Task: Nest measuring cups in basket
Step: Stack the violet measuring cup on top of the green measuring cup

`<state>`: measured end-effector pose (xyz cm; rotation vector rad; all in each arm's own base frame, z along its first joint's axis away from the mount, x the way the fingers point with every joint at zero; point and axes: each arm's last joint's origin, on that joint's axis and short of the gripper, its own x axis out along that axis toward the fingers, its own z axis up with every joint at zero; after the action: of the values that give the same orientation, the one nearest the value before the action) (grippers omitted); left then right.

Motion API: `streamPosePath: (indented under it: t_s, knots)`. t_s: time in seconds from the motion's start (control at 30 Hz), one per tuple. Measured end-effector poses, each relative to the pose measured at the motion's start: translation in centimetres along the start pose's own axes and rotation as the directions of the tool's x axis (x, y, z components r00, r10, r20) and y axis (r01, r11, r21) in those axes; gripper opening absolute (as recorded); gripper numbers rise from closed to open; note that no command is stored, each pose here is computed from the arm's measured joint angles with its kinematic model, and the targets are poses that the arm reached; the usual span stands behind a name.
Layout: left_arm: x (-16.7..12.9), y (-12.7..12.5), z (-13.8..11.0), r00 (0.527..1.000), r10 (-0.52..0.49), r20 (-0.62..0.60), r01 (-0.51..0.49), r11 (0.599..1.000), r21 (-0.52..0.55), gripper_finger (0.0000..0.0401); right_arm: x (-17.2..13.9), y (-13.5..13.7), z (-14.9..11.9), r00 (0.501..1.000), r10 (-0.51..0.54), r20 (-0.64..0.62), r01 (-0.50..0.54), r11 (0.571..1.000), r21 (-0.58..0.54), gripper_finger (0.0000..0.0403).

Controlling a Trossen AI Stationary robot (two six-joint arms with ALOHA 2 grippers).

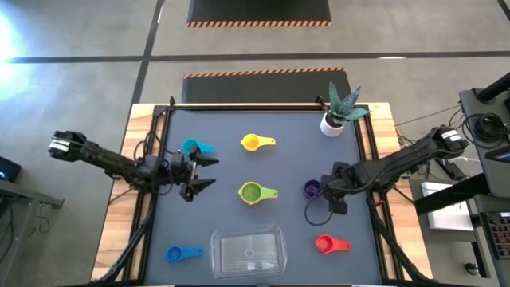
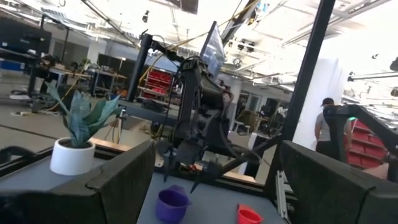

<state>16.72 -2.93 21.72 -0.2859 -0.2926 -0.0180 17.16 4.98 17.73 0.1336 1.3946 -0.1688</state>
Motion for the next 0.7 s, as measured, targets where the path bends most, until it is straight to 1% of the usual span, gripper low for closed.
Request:
streamPosePath:
  t_s: [0.07, 0.13, 0.23, 0.33, 0.4, 0.57, 0.63, 0.7]
  knots:
    - [-0.1, -0.1, 0.2, 1.000, -0.006, 0.006, 0.006, 1.000, -0.001, 0.0326, 0.4, 0.3, 0.4, 1.000, 0.021, 0.008, -0.021, 1.000, 0.010, 0.0354]
    - [-0.3, -0.2, 0.2, 1.000, -0.026, -0.016, 0.026, 1.000, 0.000, 0.0326, 0.7, 0.5, 0.7, 1.000, 0.024, 0.014, -0.024, 1.000, 0.010, 0.0345]
    - [-1.2, -0.7, 0.9, 0.993, -0.111, -0.043, 0.112, 0.994, 0.000, 0.0325, 1.2, 0.6, 0.9, 1.000, 0.019, 0.003, -0.019, 1.000, 0.011, 0.0331]
    - [-2.4, -1.2, 1.7, 0.991, -0.130, -0.039, 0.131, 0.991, 0.025, 0.0319, 1.4, 0.6, 0.9, 1.000, 0.008, -0.007, -0.008, 1.000, 0.010, 0.0325]
    - [-3.0, -1.4, 2.2, 0.994, -0.107, -0.026, 0.109, 0.993, 0.056, 0.0314, 1.5, 0.6, 0.9, 1.000, 0.002, -0.005, -0.002, 1.000, 0.009, 0.0324]
    - [-3.8, -1.6, 2.4, 1.000, 0.016, -0.022, -0.014, 0.994, 0.113, 0.0299, 1.4, 0.5, 1.0, 0.999, -0.034, 0.023, 0.033, 0.999, 0.010, 0.0322]
    - [-3.8, -1.6, 2.3, 0.999, 0.027, -0.026, -0.024, 0.992, 0.121, 0.0293, 1.4, 0.5, 1.1, 0.999, -0.035, 0.031, 0.035, 0.999, 0.009, 0.0310]
    - [-3.8, -1.6, 2.2, 0.999, 0.027, -0.030, -0.024, 0.992, 0.124, 0.0289, 1.4, 0.6, 1.1, 0.999, -0.032, 0.038, 0.032, 0.999, -0.002, 0.0289]
